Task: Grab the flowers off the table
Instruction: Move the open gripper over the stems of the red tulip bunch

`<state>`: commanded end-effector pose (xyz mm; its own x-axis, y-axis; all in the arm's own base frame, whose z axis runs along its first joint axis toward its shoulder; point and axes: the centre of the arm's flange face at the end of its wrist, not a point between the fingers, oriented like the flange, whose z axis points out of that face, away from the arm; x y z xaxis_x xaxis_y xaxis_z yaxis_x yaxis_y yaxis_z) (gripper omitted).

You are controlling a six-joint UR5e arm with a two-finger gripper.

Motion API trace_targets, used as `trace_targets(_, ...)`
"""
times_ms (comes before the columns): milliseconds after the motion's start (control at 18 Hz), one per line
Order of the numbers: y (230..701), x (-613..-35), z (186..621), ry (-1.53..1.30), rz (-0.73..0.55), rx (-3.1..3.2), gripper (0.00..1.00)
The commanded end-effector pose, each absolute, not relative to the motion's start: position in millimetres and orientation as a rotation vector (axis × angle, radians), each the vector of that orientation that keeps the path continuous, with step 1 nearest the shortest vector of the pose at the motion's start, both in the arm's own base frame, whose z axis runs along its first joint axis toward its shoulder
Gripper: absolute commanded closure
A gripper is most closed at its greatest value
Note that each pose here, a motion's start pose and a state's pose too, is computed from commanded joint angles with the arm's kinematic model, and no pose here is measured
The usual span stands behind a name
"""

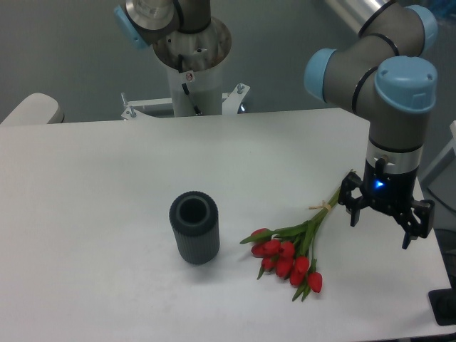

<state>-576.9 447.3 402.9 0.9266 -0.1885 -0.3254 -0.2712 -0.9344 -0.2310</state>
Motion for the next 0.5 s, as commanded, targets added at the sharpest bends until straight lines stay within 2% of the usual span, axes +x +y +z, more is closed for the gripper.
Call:
trace_targets(333,447.8,-573.5,398.8,0.332,0.424,-2.819,0.00)
trace_targets(500,436.9,-572.5,381.7,0.307,0.394,-2.878,0.00)
